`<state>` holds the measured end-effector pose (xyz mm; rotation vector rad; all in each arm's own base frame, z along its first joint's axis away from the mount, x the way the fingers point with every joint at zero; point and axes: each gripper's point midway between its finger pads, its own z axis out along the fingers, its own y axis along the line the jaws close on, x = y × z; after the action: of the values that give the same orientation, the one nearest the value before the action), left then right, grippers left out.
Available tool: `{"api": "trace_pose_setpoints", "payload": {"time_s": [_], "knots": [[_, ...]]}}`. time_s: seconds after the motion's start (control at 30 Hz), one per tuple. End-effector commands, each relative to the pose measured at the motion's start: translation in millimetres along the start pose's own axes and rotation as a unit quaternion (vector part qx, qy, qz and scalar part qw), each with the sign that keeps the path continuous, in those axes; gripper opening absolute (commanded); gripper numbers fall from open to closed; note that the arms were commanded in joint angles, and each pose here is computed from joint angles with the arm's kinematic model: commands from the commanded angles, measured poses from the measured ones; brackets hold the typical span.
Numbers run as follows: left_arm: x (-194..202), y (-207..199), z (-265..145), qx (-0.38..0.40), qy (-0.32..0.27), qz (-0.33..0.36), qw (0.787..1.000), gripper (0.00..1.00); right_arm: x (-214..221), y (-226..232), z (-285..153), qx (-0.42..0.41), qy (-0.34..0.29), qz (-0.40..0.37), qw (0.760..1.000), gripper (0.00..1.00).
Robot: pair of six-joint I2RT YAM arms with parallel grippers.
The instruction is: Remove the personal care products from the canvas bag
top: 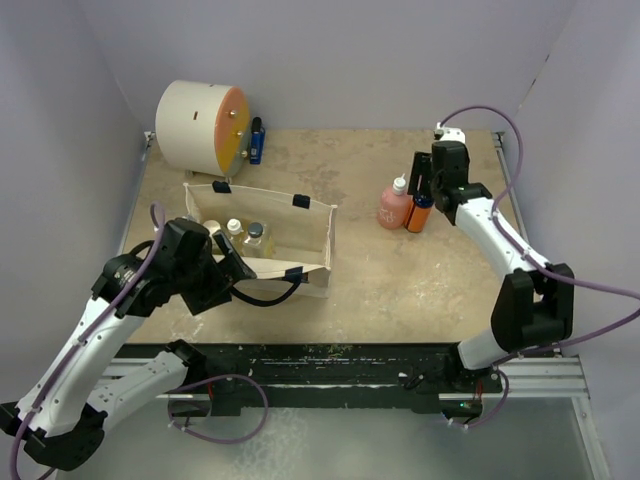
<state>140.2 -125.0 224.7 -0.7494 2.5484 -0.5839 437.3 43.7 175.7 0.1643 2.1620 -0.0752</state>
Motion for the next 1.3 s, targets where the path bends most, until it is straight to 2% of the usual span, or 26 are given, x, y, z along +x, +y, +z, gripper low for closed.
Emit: {"api": "trace_pose_setpoints", "payload": {"time_s": [0.0, 0.13, 0.37, 0.53, 0.73, 0.83, 0.93, 1.1, 1.27], "knots": [[-8.1, -9.5, 1.6, 0.013, -0.019, -0.031, 0.999, 0.99, -26.3, -9.9, -48.3, 0.002, -0.029, 0.021, 0.999, 0.72], [-13.1, -7.1, 3.1, 0.003, -0.033, -0.056, 0.998, 0.98, -21.0, 3.4, -79.4, -0.06, -0.026, 0.03, 0.997, 0.72], [-34.0, -12.5, 9.1, -0.007, -0.081, -0.089, 0.993, 0.85, 4.4, 33.9, -133.6, -0.178, 0.022, 0.06, 0.982, 0.73], [-38.3, -6.6, 16.8, -0.033, -0.092, -0.111, 0.989, 0.75, 10.6, 70.3, -175.1, -0.258, 0.046, 0.03, 0.965, 0.72], [-30.9, 8.7, 27.7, -0.055, -0.086, -0.114, 0.988, 0.55, -1.3, 141.1, -234.9, -0.351, 0.041, -0.003, 0.936, 0.69], [-26.0, 15.1, 30.6, -0.047, -0.084, -0.108, 0.989, 0.29, -7.5, 182.5, -265.7, -0.387, 0.037, -0.011, 0.921, 0.69], [-19.0, 21.1, 32.3, -0.032, -0.079, -0.115, 0.99, 0.25, -9.8, 224.7, -289.0, -0.421, 0.036, -0.02, 0.906, 0.69], [-7.8, 22.6, 39.6, -0.002, -0.062, -0.114, 0.992, 0.18, 8.5, 296.4, -302.8, -0.461, 0.054, -0.049, 0.884, 0.7], [4.1, 4.9, 44.5, 0.04, -0.023, -0.112, 0.993, 0.11, 27.2, 337.4, -294.5, -0.476, 0.075, -0.029, 0.876, 0.73]]}}
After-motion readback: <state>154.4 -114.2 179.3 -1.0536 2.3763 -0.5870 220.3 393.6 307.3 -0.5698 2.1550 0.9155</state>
